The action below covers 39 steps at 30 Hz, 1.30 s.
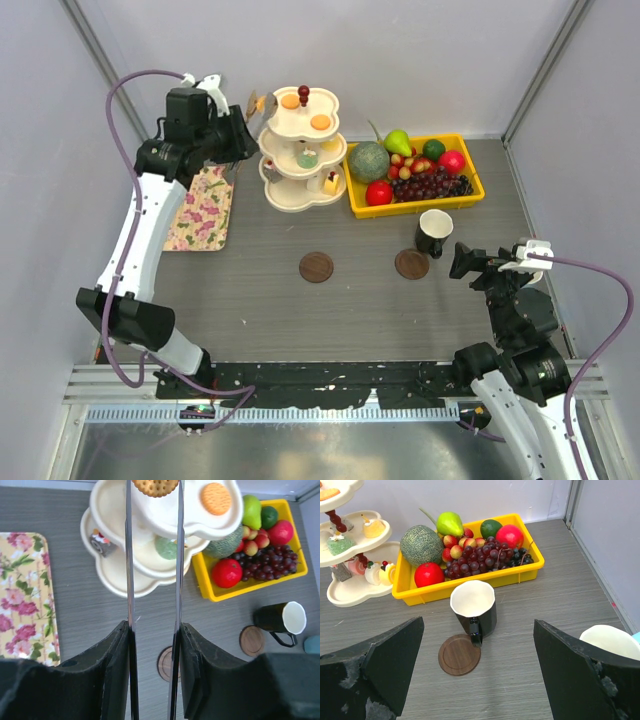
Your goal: Serve the afternoon tea
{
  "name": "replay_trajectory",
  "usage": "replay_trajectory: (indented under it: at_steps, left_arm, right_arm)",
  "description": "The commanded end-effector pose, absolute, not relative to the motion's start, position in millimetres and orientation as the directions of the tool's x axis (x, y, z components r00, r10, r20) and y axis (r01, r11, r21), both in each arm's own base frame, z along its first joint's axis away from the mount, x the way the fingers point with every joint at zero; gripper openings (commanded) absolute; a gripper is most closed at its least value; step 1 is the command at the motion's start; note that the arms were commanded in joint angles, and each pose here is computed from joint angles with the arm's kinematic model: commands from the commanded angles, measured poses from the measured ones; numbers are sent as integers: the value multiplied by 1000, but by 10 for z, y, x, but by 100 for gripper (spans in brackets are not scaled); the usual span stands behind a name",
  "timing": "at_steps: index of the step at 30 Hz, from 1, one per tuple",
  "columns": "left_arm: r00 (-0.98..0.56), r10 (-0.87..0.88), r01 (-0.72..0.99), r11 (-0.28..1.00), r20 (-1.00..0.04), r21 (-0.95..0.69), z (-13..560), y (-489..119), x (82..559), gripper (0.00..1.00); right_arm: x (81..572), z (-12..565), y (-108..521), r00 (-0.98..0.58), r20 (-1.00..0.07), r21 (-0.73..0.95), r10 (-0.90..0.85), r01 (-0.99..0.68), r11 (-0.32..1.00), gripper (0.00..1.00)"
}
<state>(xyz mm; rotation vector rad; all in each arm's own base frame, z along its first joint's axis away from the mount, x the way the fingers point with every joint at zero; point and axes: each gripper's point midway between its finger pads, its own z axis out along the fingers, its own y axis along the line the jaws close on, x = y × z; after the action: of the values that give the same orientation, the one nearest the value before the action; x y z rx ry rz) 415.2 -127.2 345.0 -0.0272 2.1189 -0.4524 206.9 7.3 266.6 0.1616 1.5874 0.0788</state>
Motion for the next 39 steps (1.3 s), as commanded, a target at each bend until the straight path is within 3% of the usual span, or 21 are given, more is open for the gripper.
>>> replay_trajectory:
  at_steps: [1,12,24,34,39]
  left_arm:
    - [-456,-194,261,904,-869,-338,3921,-1505,4159,39]
    - [-533,-130,246,922,-836,-301,3579,-1691,4340,43]
    - [-530,-109,251,927,-841,-279,3589,-1677,4311,60]
    - [-456,-134,224,939,-880,-259,3921,-1374,4133,52]
    - [-458,-173,134,956,-872,-261,3807,-966,4060,49]
  right_arm:
    - [2061,2794,60,31,-986,165,163,52,985,98]
    - [2066,2789,55,28,-987,162,161,56,985,98]
    - [2078,2775,59,21,-987,160,159,57,986,98]
    - [2073,2780,51,24,-987,159,158,60,985,98]
    - [2070,2783,56,25,-987,160,158,57,986,98]
